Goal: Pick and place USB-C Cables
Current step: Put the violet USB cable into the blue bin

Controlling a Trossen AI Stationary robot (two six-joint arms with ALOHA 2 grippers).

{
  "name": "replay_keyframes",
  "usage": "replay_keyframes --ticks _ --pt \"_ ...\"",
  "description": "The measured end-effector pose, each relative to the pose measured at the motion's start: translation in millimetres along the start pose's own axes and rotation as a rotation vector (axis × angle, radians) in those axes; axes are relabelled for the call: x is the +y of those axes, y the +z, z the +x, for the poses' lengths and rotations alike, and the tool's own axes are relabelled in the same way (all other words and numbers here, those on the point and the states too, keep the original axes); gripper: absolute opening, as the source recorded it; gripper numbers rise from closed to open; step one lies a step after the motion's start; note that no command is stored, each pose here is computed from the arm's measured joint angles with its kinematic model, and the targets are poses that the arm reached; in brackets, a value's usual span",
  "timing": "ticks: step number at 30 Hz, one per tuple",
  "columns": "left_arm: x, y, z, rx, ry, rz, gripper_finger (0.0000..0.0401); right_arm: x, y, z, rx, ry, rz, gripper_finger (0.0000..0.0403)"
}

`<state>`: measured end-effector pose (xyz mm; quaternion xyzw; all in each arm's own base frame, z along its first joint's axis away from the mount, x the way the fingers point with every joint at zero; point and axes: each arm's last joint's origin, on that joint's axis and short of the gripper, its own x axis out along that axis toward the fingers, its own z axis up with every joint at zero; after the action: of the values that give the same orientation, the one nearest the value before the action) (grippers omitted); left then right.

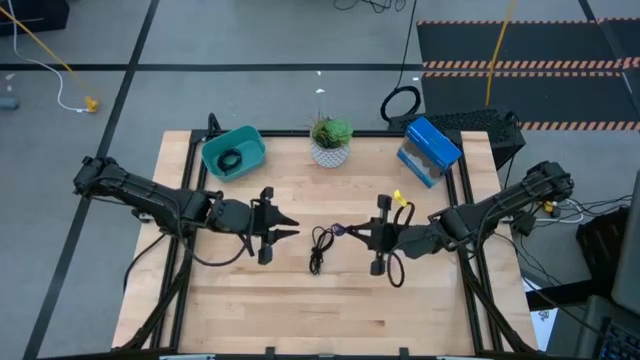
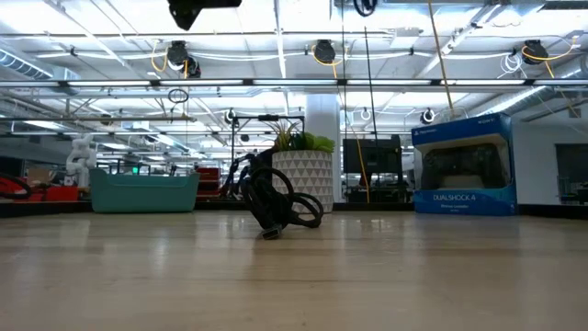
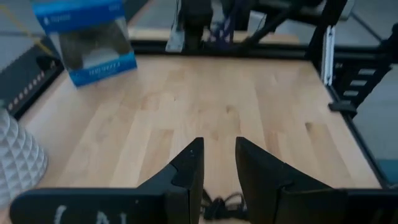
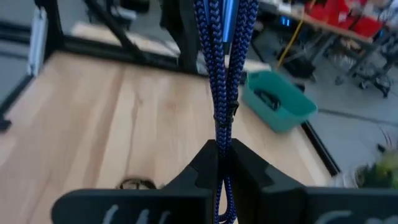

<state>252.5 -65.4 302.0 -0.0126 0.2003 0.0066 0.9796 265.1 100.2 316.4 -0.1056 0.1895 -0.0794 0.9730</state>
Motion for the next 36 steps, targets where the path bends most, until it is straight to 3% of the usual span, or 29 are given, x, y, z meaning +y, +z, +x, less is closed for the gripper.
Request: replay_keyframes --ticks 15,21,36 --pt "-2.9 13.1 4.3 -0.143 -0.009 0.06 0.0092 -6.7 -29.1 17.9 -0.324 -0.068 0.09 0.0013" --pt "-7.7 15.5 20.2 -0.213 -0.01 0.087 0.0097 -13.3 -34.3 22.3 -0.381 0.022 0.137 0.0013" --pt "-19.1 18.9 61.5 -0.456 0.01 0.1 0.0237 -14.4 -34.2 23.1 -0.384 0.045 0.151 0.0013"
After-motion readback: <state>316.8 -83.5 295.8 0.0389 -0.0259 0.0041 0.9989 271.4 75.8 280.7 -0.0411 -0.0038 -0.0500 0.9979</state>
